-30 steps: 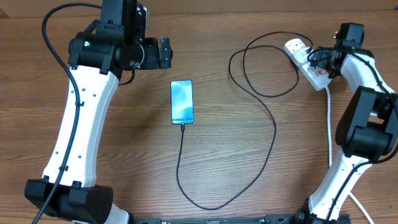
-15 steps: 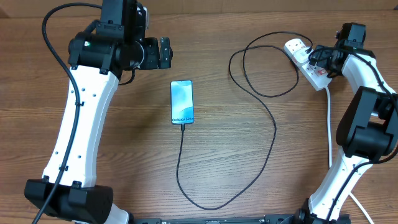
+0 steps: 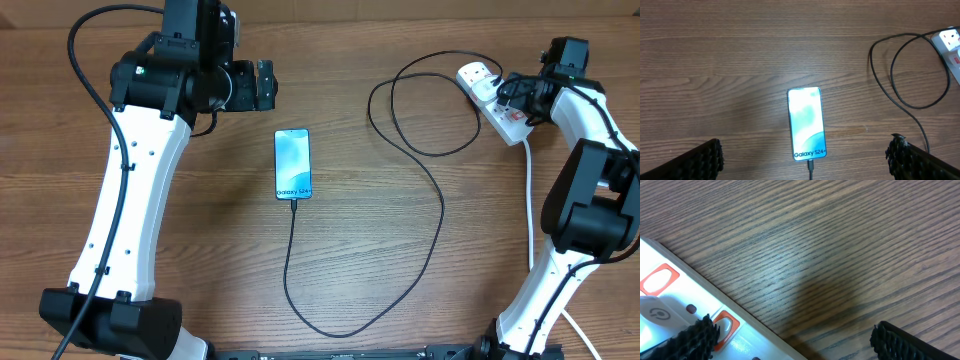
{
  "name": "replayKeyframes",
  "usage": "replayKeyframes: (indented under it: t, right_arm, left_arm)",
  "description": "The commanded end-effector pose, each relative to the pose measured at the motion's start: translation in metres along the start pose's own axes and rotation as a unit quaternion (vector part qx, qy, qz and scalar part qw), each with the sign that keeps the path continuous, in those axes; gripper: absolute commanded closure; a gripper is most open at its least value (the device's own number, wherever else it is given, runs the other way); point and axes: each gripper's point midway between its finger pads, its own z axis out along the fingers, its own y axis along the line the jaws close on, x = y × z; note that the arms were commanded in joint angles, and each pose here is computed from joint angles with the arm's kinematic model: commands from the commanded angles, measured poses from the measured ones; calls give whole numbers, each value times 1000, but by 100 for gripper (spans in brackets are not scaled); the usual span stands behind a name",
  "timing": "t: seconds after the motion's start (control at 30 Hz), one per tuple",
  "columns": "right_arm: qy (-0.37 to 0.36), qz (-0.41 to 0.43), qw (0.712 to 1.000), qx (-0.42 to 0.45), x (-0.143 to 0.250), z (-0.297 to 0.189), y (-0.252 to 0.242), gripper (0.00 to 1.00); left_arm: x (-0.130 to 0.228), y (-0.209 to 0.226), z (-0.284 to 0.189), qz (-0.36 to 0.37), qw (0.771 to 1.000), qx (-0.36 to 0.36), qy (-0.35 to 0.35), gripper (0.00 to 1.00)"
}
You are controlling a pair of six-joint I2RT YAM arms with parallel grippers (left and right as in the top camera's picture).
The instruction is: Plug charger to phone and switch on socket
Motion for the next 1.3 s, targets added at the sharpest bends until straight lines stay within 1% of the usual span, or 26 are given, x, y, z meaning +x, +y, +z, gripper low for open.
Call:
replayKeyframes:
  t: [0.0,0.17,0.33,0.47,0.6,0.7,0.87,0.93,0.97,1.0,1.03,1.13,1.27]
  right_arm:
    - [28,-16,999,-22,18,10,13,0]
    - [38,-16,999,-21,24,16,13,0]
    - [48,-15,998,-49,29,16,22,0]
    - [56,-15,997,-48,33,16,22,0]
    - [63,-15,997,-47,34,13,22,0]
    - [61,-15,997,-47,27,3,22,0]
    - [38,12,998,-49,-1,-38,22,0]
    - [23,13,998,-51,-13,-63,21,0]
    - [16,14,998,-52,-18,-77,20,0]
    - [0,15,999,-51,-26,-106,17,0]
    - [-7,16,999,-50,-29,-124,15,0]
    - [-20,22,998,-52,-30,-171,11,0]
    - [-28,71,995,-57,-18,-239,4,0]
  left_arm:
    - [1,2,3,-2,1000,-6,3,0]
    - [1,2,3,-2,1000,-6,3,0]
    - [1,2,3,-2,1000,-6,3,0]
    - [1,2,3,-2,1000,-6,3,0]
    - [1,2,3,-2,1000,-6,3,1]
    - [1,2,3,-2,1000,-6,3,0]
    - [1,2,3,-2,1000,-6,3,0]
    - [1,2,3,-2,1000,-6,3,0]
    - [1,2,3,-2,1000,-6,3,0]
    - [1,2,3,-2,1000,-6,3,0]
    - [1,2,3,-2,1000,-6,3,0]
    - [1,2,3,-2,1000,-6,3,0]
    - [1,2,3,-2,1000,-6,3,0]
